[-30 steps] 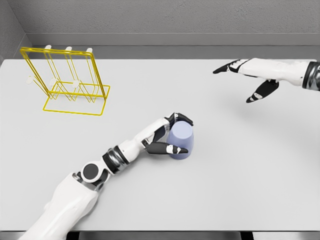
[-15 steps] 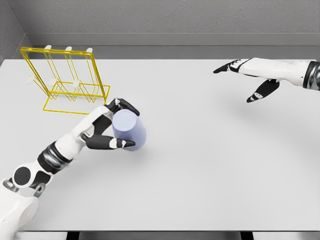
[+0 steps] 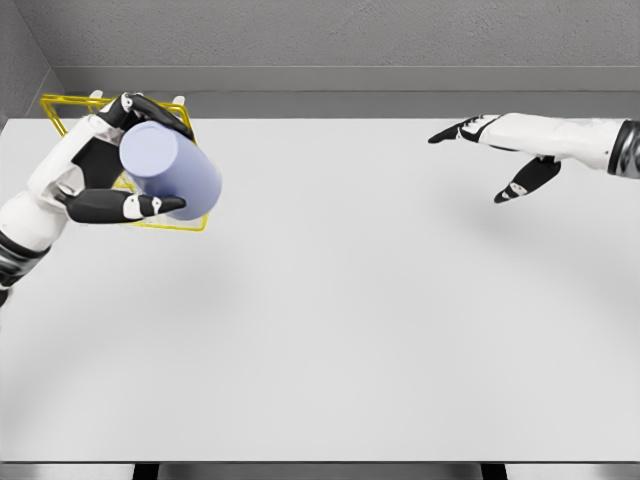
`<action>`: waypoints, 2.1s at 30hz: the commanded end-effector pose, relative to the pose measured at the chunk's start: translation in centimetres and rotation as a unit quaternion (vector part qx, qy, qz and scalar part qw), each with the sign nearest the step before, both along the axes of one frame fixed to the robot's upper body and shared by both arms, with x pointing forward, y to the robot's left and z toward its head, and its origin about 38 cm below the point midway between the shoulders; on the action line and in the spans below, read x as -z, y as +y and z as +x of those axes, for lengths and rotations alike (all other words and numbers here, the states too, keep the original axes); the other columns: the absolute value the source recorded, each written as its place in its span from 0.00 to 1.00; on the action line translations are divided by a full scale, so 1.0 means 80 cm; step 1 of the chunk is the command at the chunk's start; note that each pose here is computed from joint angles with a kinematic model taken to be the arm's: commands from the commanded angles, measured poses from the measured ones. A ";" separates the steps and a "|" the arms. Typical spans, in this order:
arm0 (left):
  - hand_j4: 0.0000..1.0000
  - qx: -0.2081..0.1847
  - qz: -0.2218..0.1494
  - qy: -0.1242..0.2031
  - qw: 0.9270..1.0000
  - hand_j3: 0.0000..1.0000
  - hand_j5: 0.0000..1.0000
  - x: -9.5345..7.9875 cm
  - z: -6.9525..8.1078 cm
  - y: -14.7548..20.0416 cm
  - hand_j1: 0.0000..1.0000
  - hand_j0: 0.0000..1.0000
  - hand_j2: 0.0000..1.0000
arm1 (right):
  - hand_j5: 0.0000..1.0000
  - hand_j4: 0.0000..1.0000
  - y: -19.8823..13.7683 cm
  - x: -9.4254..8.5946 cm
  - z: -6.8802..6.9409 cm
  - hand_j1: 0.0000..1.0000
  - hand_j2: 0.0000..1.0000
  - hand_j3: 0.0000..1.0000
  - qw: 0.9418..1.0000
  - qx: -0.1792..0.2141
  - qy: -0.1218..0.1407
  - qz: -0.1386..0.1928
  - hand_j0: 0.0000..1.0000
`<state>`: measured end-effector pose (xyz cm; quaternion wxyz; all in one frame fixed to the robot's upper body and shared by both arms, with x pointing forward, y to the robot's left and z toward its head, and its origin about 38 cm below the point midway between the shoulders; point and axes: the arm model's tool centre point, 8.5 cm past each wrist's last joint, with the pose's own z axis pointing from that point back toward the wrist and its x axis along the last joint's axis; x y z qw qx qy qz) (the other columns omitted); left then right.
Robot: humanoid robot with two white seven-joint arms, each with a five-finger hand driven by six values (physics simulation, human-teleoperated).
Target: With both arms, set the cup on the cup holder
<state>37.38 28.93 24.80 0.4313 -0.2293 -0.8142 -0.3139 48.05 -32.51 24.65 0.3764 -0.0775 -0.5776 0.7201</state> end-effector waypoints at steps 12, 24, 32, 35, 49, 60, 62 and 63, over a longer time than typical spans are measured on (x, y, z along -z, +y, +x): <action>0.27 -0.055 0.004 0.036 0.998 0.27 0.27 0.013 0.046 0.033 0.27 0.27 0.27 | 1.00 1.00 -0.001 0.000 0.000 1.00 1.00 1.00 1.000 0.002 0.001 0.004 1.00; 0.27 -0.088 0.003 0.059 0.994 0.27 0.27 0.031 0.064 0.055 0.27 0.27 0.27 | 1.00 1.00 0.001 0.001 0.000 1.00 1.00 1.00 1.000 0.000 0.002 0.004 1.00; 0.27 -0.082 -0.001 0.063 0.995 0.27 0.27 0.039 0.061 0.048 0.27 0.27 0.27 | 1.00 1.00 0.001 0.001 0.000 1.00 1.00 1.00 1.000 0.000 0.002 0.004 1.00; 0.27 -0.080 0.000 0.069 0.994 0.27 0.27 0.045 0.057 0.048 0.27 0.27 0.27 | 1.00 1.00 0.000 0.001 0.000 1.00 1.00 1.00 1.000 0.001 0.002 0.004 1.00; 0.28 -0.097 0.008 0.082 0.992 0.28 0.28 0.055 0.057 0.066 0.28 0.28 0.28 | 1.00 1.00 0.000 0.000 0.000 1.00 1.00 1.00 1.000 0.001 0.002 0.003 1.00; 0.85 -0.099 0.023 0.076 0.992 0.85 0.85 0.056 0.055 0.065 0.85 0.85 0.85 | 1.00 1.00 0.002 0.001 0.000 1.00 1.00 1.00 1.000 0.000 0.002 0.005 1.00; 0.87 -0.098 0.023 0.074 0.992 0.87 0.87 0.055 0.055 0.064 0.87 0.87 0.87 | 1.00 1.00 0.001 0.001 0.000 1.00 1.00 1.00 1.000 0.000 0.002 0.004 1.00; 0.88 -0.097 0.023 0.072 0.992 0.88 0.88 0.054 0.055 0.063 0.88 0.88 0.88 | 1.00 1.00 0.001 0.001 0.000 1.00 1.00 1.00 1.000 0.000 0.002 0.004 1.00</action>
